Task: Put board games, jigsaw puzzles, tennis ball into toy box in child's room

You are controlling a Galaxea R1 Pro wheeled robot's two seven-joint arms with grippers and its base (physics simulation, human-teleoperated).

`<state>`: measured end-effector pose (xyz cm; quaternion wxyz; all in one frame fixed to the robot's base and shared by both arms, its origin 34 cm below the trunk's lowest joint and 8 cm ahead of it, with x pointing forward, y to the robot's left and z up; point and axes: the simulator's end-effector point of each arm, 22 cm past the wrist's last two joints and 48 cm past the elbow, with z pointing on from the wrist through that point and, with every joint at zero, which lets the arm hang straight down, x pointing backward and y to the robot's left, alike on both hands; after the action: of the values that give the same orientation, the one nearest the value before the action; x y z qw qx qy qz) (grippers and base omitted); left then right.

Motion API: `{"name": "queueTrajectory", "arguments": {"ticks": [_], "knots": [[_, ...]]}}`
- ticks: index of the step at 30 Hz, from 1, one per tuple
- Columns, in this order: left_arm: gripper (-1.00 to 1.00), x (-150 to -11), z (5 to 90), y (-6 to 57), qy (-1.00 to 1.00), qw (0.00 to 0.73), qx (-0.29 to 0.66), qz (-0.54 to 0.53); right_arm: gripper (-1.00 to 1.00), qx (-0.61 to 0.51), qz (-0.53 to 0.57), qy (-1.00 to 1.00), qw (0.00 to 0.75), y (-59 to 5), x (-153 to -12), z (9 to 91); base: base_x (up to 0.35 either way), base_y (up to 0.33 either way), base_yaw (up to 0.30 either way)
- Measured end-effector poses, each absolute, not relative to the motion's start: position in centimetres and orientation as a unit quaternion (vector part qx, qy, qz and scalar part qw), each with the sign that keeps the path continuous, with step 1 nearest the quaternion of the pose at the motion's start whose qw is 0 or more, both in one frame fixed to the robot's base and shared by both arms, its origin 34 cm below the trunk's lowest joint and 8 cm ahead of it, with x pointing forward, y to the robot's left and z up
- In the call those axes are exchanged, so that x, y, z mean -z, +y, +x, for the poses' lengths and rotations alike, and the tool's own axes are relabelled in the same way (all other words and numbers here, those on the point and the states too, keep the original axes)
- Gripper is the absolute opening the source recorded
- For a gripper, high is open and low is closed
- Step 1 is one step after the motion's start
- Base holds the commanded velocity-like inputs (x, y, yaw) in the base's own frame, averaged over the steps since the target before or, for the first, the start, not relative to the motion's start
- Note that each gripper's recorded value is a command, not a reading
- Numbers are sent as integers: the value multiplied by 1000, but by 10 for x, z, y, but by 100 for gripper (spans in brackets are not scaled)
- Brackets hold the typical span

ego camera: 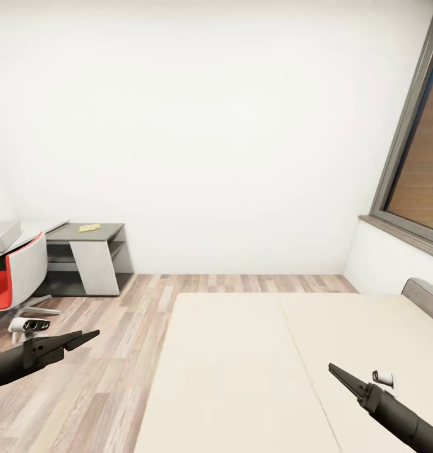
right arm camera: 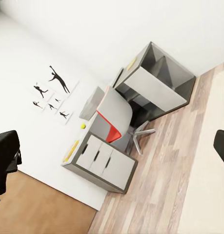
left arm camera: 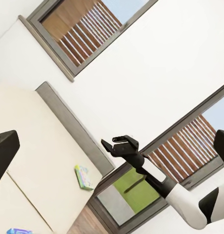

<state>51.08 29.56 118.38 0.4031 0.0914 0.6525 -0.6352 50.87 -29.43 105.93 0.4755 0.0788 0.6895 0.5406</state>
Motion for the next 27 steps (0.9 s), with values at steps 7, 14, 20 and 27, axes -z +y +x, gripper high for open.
{"name": "queueTrajectory", "arguments": {"ticks": [7,14,20,27], "knots": [[100,-1184,511,296,653,403,635,91,100,-541,79,689,476,-294,-1059,509,0,-188,0],[100,-1184,511,295,652,403,635,91,100,-541,79,689,476,-294,-1059,509,0,-204,0],[100,-1184,511,295,652,403,636,91,100,-541,79,690,476,-295,-1059,509,0,-49,0],[100,-1184,511,295,652,403,636,91,100,-541,79,690,476,-295,-1059,509,0,-11,0]]}}
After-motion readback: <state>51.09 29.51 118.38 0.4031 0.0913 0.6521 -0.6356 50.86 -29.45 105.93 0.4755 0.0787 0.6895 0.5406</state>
